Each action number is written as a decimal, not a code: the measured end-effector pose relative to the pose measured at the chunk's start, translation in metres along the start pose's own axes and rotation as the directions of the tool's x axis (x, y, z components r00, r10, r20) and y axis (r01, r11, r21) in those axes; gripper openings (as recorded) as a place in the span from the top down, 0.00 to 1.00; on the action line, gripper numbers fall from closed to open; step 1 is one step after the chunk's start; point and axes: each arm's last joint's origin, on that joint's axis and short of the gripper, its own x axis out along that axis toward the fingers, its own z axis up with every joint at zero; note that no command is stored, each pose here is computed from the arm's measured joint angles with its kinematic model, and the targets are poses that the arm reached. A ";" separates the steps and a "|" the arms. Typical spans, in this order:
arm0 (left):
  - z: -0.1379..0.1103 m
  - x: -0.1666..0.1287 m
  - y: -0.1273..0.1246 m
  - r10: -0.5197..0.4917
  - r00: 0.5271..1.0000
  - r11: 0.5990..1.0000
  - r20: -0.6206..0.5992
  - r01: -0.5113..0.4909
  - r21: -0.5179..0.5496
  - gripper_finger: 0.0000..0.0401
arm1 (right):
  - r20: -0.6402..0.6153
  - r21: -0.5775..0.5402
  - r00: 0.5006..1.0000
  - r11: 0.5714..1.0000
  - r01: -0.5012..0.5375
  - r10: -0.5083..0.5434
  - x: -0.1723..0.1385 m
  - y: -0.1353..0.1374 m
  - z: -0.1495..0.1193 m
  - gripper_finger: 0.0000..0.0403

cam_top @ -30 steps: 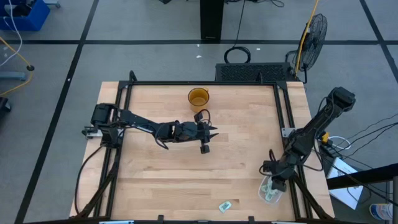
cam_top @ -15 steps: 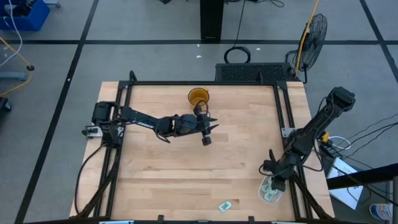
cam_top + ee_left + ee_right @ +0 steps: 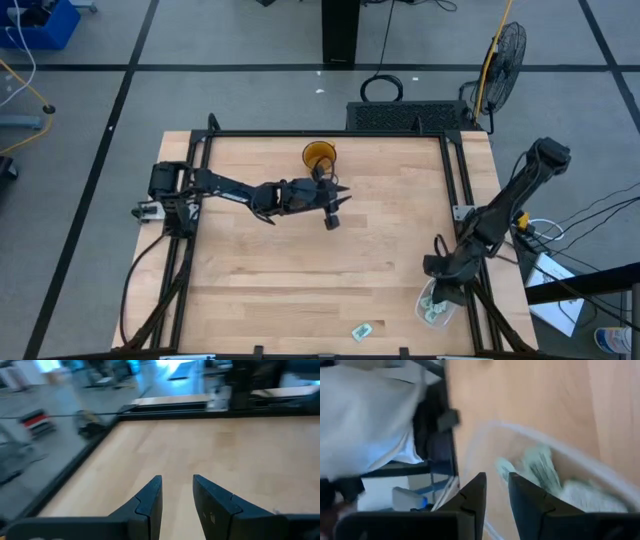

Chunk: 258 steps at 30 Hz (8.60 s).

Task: Pick and place Stevia / Truvia into bins
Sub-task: Put the stevia packet into the transparent bin, then return to Home Position

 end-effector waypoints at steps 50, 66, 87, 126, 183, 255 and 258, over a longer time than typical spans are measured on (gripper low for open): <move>-0.020 0.028 -0.242 -0.802 0.591 0.596 -0.090 0.777 -0.203 0.55 | 0.633 -0.678 0.774 0.476 0.560 -0.011 0.004 -0.004 0.078 0.81; -0.047 0.032 -0.256 -0.742 0.658 0.670 -0.132 0.719 -0.185 0.58 | 0.661 -0.705 0.749 0.387 0.594 0.054 0.002 0.002 0.081 0.81; -0.065 0.040 -0.255 -0.719 0.673 0.688 -0.172 0.725 -0.039 0.80 | 0.659 -0.706 0.751 0.386 0.594 0.050 0.002 0.001 0.080 0.81; 0.021 0.061 -0.140 -0.262 0.956 0.949 -0.130 0.280 0.143 0.94 | 0.774 -0.281 0.632 0.874 0.396 -0.037 0.005 -0.043 0.061 0.68; 0.056 0.026 -0.172 -0.343 0.939 0.932 0.001 0.340 0.127 0.57 | 0.042 -0.446 0.814 0.740 -0.503 0.579 0.002 0.011 0.015 0.99; 0.171 -0.210 -0.019 -0.343 0.931 0.935 -0.127 0.326 -0.142 0.58 | 0.626 -0.741 0.641 0.594 0.312 0.444 -0.059 0.004 -0.008 0.79; 0.156 -0.221 -0.008 -0.321 0.939 0.928 -0.128 0.284 -0.239 0.58 | 0.672 -0.705 0.605 0.617 0.350 0.426 -0.054 -0.012 -0.005 0.79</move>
